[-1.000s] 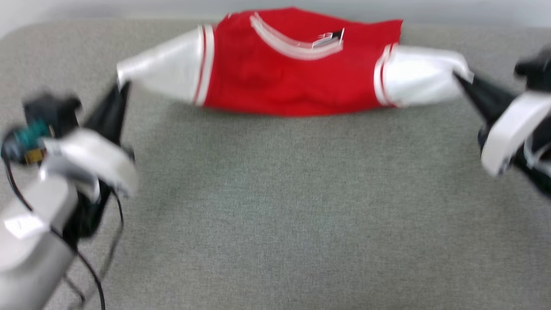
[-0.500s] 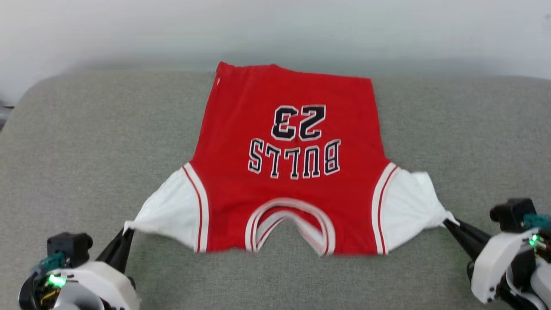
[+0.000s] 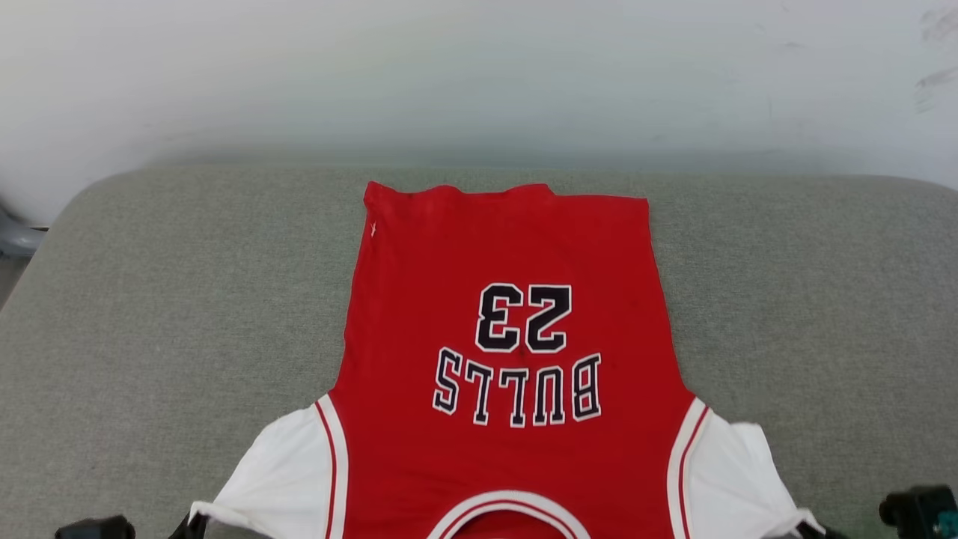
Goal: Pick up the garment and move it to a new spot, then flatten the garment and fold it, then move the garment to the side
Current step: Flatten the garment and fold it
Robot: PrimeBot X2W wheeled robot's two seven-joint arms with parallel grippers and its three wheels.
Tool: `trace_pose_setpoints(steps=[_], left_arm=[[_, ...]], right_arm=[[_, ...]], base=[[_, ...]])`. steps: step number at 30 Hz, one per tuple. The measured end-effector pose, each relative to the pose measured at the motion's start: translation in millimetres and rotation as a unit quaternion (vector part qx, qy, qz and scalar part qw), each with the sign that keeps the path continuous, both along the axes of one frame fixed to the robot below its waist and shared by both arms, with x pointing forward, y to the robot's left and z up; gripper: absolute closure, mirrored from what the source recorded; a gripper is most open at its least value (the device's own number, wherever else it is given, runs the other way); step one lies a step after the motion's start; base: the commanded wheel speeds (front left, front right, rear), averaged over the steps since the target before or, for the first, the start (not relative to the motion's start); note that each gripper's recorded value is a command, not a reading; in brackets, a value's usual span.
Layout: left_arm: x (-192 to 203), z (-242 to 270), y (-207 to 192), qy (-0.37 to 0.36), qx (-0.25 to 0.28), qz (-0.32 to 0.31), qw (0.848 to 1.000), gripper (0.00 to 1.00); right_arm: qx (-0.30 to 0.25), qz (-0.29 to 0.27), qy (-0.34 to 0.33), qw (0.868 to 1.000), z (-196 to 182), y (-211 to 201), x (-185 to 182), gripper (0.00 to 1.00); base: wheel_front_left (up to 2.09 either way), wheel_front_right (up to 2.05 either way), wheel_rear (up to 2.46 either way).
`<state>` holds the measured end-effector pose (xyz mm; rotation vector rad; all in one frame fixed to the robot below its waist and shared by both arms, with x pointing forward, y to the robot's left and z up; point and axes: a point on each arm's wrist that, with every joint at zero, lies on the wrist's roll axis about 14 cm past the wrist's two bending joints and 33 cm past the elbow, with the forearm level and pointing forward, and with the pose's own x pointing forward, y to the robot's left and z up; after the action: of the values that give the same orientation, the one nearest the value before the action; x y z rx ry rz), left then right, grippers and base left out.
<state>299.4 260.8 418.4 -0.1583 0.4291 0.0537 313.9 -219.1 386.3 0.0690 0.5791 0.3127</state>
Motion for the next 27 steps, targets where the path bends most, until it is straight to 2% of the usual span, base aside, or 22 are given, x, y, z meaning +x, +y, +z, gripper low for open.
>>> trace_pose_setpoints(steps=[6, 11, 12, 13, 14, 20, 24, 27], left_arm=[[-18, -5, 3, 0.01, -0.004, 0.013, 1.0, 1.0], [-18, -4, 0, 0.004, -0.007, 0.016, 1.0, 1.0], [-18, -4, 0, 0.002, -0.005, 0.016, 1.0, 1.0], [-17, -3, -1, 0.0, -0.004, 0.015, 1.0, 1.0], [-16, -2, -1, -0.002, -0.004, 0.015, 1.0, 1.0], [-7, 2, -11, -0.016, -0.005, 0.003, 1.0, 1.0], [0, 5, -16, -0.025, -0.008, -0.001, 1.0, 1.0], [7, 7, -21, -0.033, -0.009, -0.007, 0.999, 1.0]], right_arm=[[-0.002, -0.008, 0.047, 0.999, -19, -5, -34, 1.0], [-0.001, -0.014, 0.056, 0.998, -21, -4, -35, 1.0], [0.006, -0.023, 0.05, 0.998, -18, -3, -32, 0.89], [0.008, -0.024, 0.047, 0.999, -17, -3, -29, 0.6], [0.008, -0.029, 0.042, 0.999, -14, -4, -26, 0.0], [0.007, -0.039, -0.012, 0.999, 14, -8, 5, 0.0], [0.001, -0.035, -0.089, 0.995, 61, -9, 44, 0.0], [-0.006, -0.029, -0.155, 0.987, 107, -7, 78, 0.0]], base=[[0.0, 0.0, 0.0], [0.0, 0.0, 0.0], [0.0, 0.0, 0.0], [0.0, 0.0, 0.0], [0.0, 0.0, 0.0], [0.0, 0.0, 0.0], [0.0, 0.0, 0.0], [0.0, 0.0, 0.0]])
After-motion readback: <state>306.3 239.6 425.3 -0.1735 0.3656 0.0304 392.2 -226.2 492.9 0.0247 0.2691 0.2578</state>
